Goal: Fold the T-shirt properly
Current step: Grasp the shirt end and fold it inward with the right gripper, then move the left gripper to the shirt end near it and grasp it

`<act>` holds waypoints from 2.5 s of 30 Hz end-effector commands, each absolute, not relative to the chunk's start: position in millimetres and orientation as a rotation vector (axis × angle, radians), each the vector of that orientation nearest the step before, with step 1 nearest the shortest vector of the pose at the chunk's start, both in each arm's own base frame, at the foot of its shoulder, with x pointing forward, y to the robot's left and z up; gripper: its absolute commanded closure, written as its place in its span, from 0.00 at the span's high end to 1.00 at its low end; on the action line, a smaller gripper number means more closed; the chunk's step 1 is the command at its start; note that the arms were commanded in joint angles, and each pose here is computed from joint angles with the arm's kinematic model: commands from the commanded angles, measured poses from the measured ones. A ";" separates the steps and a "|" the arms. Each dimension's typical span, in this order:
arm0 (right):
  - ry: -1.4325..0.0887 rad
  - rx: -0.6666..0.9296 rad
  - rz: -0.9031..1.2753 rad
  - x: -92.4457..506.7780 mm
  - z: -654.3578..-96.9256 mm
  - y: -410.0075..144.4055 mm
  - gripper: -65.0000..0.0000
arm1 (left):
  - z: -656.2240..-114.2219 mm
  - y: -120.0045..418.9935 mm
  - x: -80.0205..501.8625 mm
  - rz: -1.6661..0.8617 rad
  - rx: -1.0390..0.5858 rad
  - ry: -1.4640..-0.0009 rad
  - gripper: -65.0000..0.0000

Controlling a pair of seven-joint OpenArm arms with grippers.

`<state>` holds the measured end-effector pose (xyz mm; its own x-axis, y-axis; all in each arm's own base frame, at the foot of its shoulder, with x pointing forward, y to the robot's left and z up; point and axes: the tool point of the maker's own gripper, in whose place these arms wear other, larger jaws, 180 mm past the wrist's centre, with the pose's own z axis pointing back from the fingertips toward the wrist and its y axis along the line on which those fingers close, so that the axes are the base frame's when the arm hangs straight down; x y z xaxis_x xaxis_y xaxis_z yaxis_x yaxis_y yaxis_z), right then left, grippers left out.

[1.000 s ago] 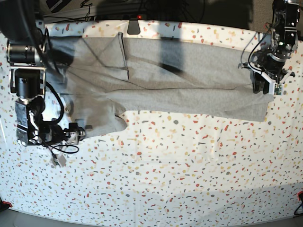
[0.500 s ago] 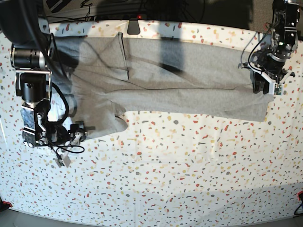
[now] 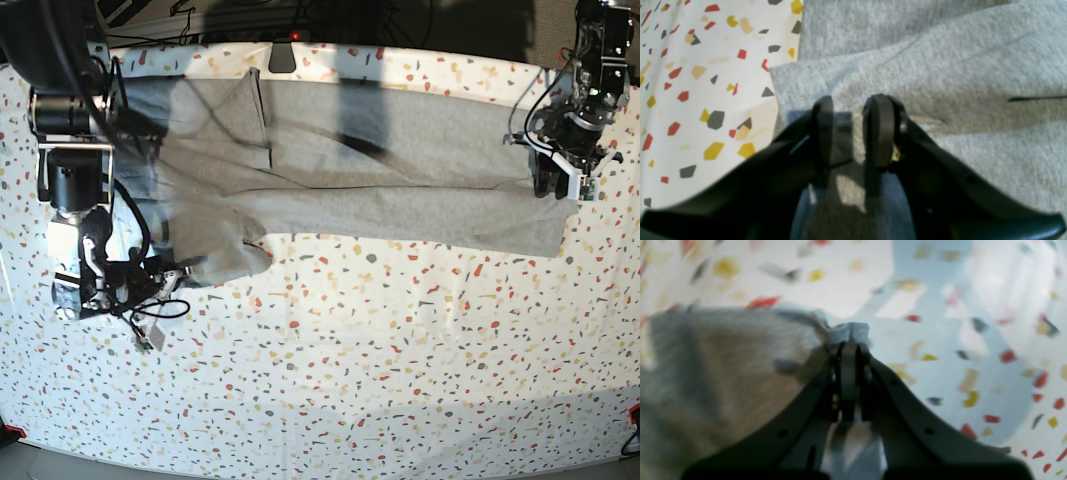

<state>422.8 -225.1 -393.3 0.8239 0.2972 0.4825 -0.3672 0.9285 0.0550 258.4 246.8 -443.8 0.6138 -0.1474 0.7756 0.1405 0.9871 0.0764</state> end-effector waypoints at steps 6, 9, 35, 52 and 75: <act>-0.648 0.218 0.475 432.7 -316.9 -184.9 0.00 | -467.1 262.8 233.2 -0.182 0.073 -0.738 0.29; -0.676 0.247 0.542 410.3 -310.8 -163.8 0.00 | -467.1 263.0 233.3 -0.181 0.074 -0.738 0.29; -0.653 0.686 0.709 208.6 -312.3 -48.4 0.00 | -467.1 262.9 233.3 -0.182 0.074 -0.738 0.29; -0.596 0.794 0.710 191.1 -307.4 -38.7 0.42 | -466.1 262.7 234.1 -0.183 0.074 -0.741 0.33; -0.743 0.518 0.606 246.4 -296.7 -105.5 0.42 | -359.5 298.9 284.6 0.037 -0.008 -1.080 0.35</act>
<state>241.6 -108.1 -308.7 0.6191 0.3292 0.7129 -0.6508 0.7232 0.2312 278.3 295.6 -371.6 0.5030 0.0483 0.8629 -0.0368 0.9987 -0.0345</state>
